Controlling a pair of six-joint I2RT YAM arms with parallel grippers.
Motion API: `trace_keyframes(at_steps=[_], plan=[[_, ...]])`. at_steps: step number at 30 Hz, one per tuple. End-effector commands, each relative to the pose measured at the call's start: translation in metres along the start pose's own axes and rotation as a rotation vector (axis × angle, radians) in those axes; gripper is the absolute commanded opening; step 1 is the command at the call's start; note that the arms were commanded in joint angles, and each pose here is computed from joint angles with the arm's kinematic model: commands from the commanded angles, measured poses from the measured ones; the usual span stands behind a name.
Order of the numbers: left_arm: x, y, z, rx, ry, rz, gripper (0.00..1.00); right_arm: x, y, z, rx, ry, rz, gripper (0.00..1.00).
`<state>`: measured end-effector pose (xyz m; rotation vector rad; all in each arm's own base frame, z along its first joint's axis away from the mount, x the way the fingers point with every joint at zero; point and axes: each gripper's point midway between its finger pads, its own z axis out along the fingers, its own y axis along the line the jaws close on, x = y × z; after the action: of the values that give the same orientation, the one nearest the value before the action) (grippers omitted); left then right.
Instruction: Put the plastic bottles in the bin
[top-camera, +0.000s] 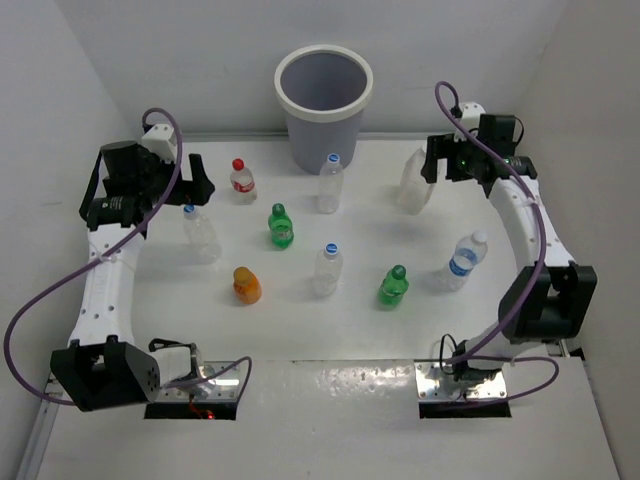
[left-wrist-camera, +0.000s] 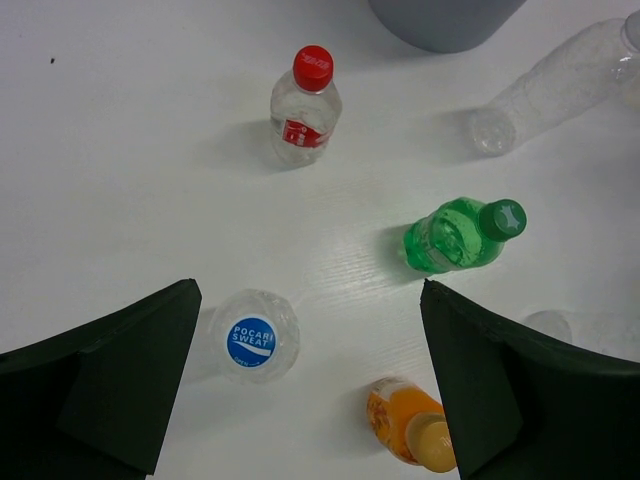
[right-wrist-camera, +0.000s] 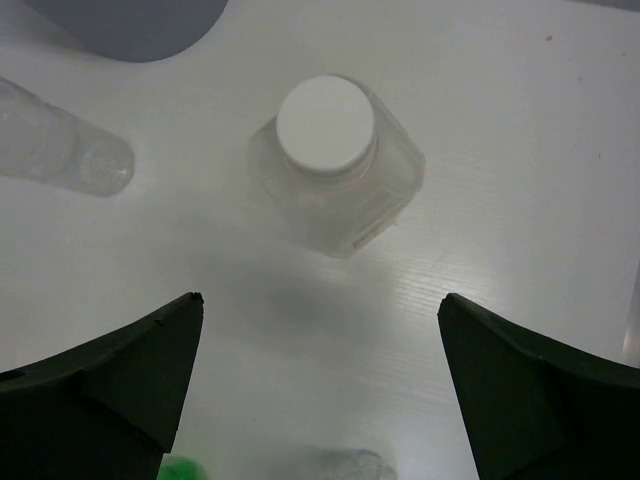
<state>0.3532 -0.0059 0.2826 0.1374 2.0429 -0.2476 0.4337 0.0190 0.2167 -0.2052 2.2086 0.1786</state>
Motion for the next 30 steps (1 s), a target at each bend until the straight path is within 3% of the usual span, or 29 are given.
trace_keyframes(at_steps=[1,10,26,29,30], plan=[[-0.024,-0.001,-0.002,0.024,-0.058,0.021,0.99,-0.040,0.004,0.011,0.014,-0.125,-0.032,0.99],[-0.017,0.009,0.010,0.022,-0.025,-0.003,0.99,-0.046,0.004,0.047,0.038,-0.145,-0.030,0.96],[-0.003,0.009,0.017,0.046,0.015,-0.027,0.99,-0.062,0.010,0.064,0.029,-0.177,-0.065,0.54],[-0.003,0.013,0.016,0.038,0.014,-0.031,0.99,-0.058,0.010,0.062,0.032,-0.174,-0.085,0.43],[-0.003,0.013,0.016,0.038,0.014,-0.031,0.99,-0.059,0.011,0.060,0.034,-0.175,-0.087,0.35]])
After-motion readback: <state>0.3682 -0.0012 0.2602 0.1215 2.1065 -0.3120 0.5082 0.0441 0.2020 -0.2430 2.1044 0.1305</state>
